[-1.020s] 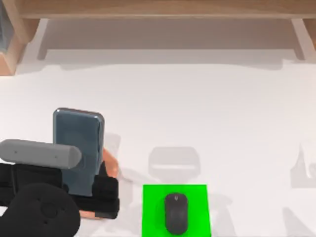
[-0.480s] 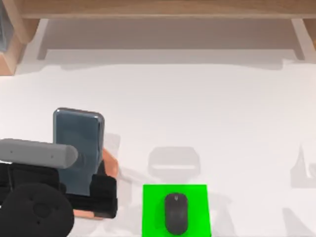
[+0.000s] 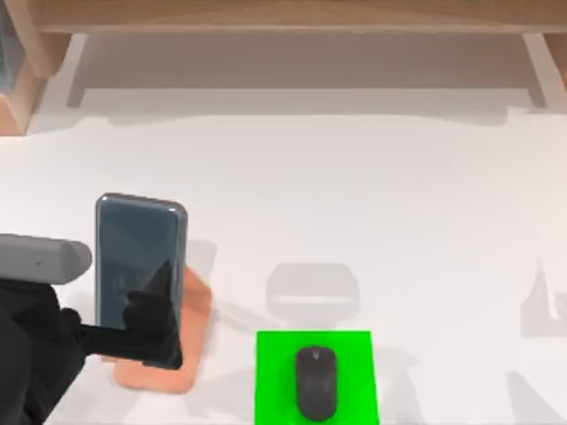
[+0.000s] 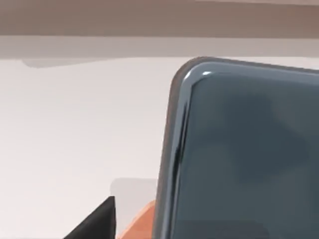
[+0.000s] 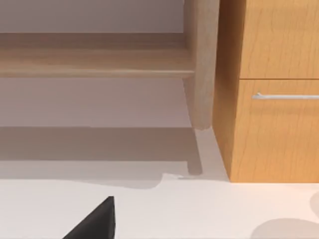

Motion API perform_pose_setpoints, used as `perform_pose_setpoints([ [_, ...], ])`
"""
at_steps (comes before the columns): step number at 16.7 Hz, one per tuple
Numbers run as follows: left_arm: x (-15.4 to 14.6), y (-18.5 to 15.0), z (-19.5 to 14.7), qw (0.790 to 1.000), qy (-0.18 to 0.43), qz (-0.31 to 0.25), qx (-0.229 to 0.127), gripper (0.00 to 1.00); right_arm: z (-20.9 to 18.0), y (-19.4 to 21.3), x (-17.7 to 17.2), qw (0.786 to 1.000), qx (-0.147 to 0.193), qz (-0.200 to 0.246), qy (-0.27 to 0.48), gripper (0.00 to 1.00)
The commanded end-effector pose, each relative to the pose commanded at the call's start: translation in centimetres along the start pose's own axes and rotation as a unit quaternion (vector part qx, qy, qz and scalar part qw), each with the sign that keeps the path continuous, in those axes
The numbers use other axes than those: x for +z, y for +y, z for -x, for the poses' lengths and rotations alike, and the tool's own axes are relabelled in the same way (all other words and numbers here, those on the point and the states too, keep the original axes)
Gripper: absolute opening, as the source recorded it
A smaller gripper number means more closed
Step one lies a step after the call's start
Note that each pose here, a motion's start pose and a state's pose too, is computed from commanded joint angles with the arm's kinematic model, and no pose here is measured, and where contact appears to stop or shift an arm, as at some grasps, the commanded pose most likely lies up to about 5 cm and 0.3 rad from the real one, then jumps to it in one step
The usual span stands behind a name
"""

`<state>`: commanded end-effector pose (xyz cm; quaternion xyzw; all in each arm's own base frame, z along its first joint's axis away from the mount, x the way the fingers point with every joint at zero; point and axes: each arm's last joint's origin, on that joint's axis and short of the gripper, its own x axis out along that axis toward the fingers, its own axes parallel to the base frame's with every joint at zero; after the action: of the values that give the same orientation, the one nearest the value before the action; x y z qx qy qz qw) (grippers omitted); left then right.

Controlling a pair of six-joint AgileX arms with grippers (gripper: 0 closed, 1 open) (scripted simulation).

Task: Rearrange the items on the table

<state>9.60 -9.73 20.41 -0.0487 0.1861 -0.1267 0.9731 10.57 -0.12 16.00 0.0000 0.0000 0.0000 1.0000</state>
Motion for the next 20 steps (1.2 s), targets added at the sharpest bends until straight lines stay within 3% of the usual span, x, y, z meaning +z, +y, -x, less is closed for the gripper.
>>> perform_pose_setpoints([
  [7, -0.1, 2.6, 0.1, 0.998, -0.063, 0.005, -0.014, 1.0, 0.0, 0.0, 0.0, 1.0, 0.0, 0.0, 0.0, 1.0],
  [15, -1.2, 5.0, 0.3, 0.991, -0.128, -0.026, -0.024, 1.0, 0.0, 0.0, 0.0, 1.0, 0.0, 0.0, 0.0, 1.0],
  [17, -1.4, 5.6, 0.3, 0.989, -0.144, -0.034, -0.018, 1.0, 0.0, 0.0, 0.0, 1.0, 0.0, 0.0, 0.0, 1.0],
  [20, -1.8, 7.0, 0.2, 0.985, -0.164, -0.041, 0.021, 1.0, 0.0, 0.0, 0.0, 1.0, 0.0, 0.0, 0.0, 1.0],
])
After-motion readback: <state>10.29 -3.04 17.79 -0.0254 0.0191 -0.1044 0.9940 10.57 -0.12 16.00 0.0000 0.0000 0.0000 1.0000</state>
